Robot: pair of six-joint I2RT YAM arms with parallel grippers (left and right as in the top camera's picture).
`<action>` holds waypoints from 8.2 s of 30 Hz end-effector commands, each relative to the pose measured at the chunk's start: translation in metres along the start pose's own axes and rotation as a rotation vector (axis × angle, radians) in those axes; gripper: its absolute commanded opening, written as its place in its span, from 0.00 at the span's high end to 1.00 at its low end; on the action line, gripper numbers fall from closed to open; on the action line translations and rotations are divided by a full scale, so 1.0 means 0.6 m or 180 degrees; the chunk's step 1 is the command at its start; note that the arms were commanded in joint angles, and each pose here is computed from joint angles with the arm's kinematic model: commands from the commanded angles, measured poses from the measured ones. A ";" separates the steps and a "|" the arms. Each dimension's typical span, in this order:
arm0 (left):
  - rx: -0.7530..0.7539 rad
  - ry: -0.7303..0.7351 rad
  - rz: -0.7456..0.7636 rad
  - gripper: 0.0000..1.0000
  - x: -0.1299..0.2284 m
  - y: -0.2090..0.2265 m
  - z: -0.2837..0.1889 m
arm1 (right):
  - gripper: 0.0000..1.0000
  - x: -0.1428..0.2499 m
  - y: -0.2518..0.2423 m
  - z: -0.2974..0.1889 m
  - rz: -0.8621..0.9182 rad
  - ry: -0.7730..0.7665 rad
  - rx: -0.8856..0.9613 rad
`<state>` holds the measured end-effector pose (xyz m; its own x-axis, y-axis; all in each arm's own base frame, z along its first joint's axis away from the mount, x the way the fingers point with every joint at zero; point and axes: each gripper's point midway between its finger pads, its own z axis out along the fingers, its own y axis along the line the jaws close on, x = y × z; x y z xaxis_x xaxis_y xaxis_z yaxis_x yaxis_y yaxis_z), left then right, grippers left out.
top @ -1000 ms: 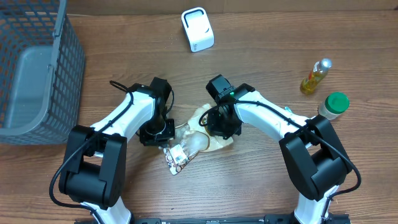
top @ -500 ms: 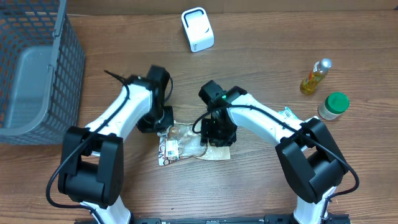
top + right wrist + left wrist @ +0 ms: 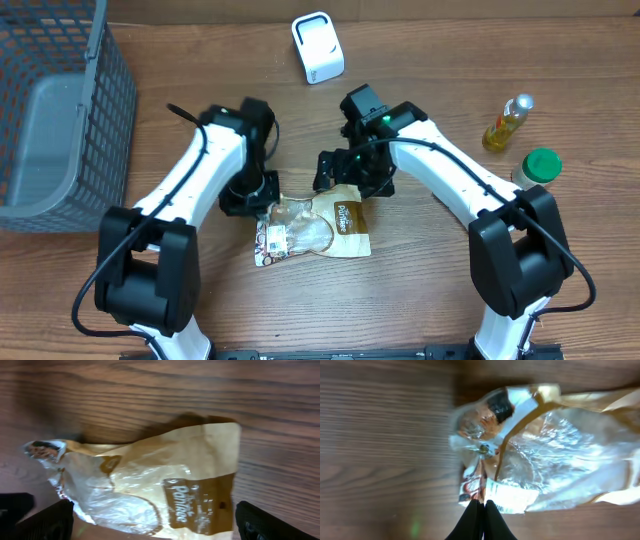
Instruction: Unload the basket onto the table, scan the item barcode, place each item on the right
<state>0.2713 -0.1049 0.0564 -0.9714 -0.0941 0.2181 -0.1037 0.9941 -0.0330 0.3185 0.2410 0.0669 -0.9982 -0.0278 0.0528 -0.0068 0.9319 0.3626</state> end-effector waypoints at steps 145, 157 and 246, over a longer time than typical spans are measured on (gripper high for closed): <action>-0.0154 -0.1198 -0.0810 0.75 -0.171 0.109 -0.154 | 0.83 0.040 0.117 0.135 -0.0036 0.0287 -0.1537; -0.0219 -0.1223 -0.1371 0.00 -0.181 0.226 -0.161 | 0.87 0.040 0.117 0.135 -0.0036 0.0287 -0.1537; -0.0218 -0.1223 -0.1390 0.00 -0.181 0.230 -0.161 | 0.96 -0.419 0.184 -0.307 -0.2893 -0.3839 0.2686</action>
<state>0.3772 0.0457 0.1191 -0.8556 -0.4940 -0.1542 -0.5057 0.8615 0.0462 0.5674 0.2990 0.2668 -0.1073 -0.6749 -0.7301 -0.2757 0.7257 -0.6303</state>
